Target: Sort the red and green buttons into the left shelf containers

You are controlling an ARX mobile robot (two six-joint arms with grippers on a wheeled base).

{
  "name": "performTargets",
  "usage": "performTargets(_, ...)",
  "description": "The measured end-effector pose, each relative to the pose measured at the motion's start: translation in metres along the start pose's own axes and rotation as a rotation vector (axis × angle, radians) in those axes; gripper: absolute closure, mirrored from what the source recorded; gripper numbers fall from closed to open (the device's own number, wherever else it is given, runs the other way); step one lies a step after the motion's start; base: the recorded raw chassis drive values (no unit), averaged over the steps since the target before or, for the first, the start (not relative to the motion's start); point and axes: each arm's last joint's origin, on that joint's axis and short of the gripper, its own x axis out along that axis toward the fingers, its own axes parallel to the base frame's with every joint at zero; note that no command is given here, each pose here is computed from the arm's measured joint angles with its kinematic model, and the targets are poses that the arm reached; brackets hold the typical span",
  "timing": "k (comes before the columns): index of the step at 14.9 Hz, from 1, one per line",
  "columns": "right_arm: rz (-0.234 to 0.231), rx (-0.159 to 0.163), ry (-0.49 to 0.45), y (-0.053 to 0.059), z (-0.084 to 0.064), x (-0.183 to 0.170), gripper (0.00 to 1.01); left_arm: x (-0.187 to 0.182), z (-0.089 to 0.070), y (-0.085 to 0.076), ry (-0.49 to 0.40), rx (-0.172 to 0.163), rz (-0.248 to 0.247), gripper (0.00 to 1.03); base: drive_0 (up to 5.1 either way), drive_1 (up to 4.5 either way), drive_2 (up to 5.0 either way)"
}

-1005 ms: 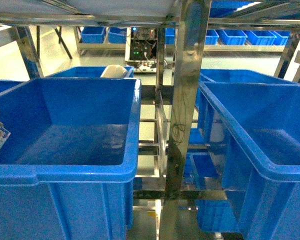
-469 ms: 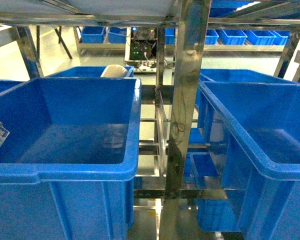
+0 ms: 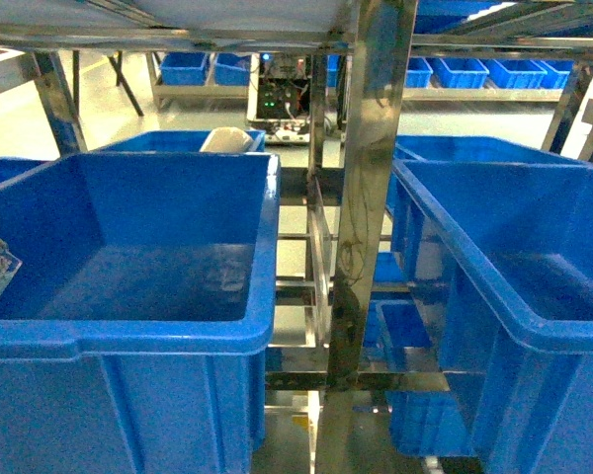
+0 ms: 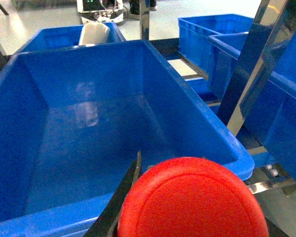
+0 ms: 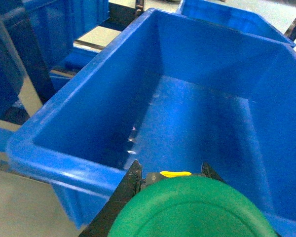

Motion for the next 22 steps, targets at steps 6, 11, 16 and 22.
performTargets(6, -0.057, -0.028, 0.068, -0.054, 0.014, 0.063, 0.74, 0.0, 0.0, 0.0, 0.0, 0.0, 0.0, 0.77, 0.0, 0.0, 0.0)
performTargets(11, -0.037, -0.001, 0.276, -0.076, 0.007, 0.138, 0.74, 0.0, 0.0, 0.0, 0.0, 0.0, 0.0, 0.77, 0.0, 0.0, 0.0)
performTargets(16, -0.009, 0.064, 0.482, -0.094, 0.023, 0.195, 0.41, 0.0, 0.0, 0.0, 0.0, 0.0, 0.0, 0.77, 0.0, 0.0, 0.0)
performTargets(22, -0.044, 0.039, 0.271, -0.079, 0.026, 0.148, 0.04, 0.0, 0.0, 0.0, 0.0, 0.0, 0.0, 0.77, 0.0, 0.0, 0.0)
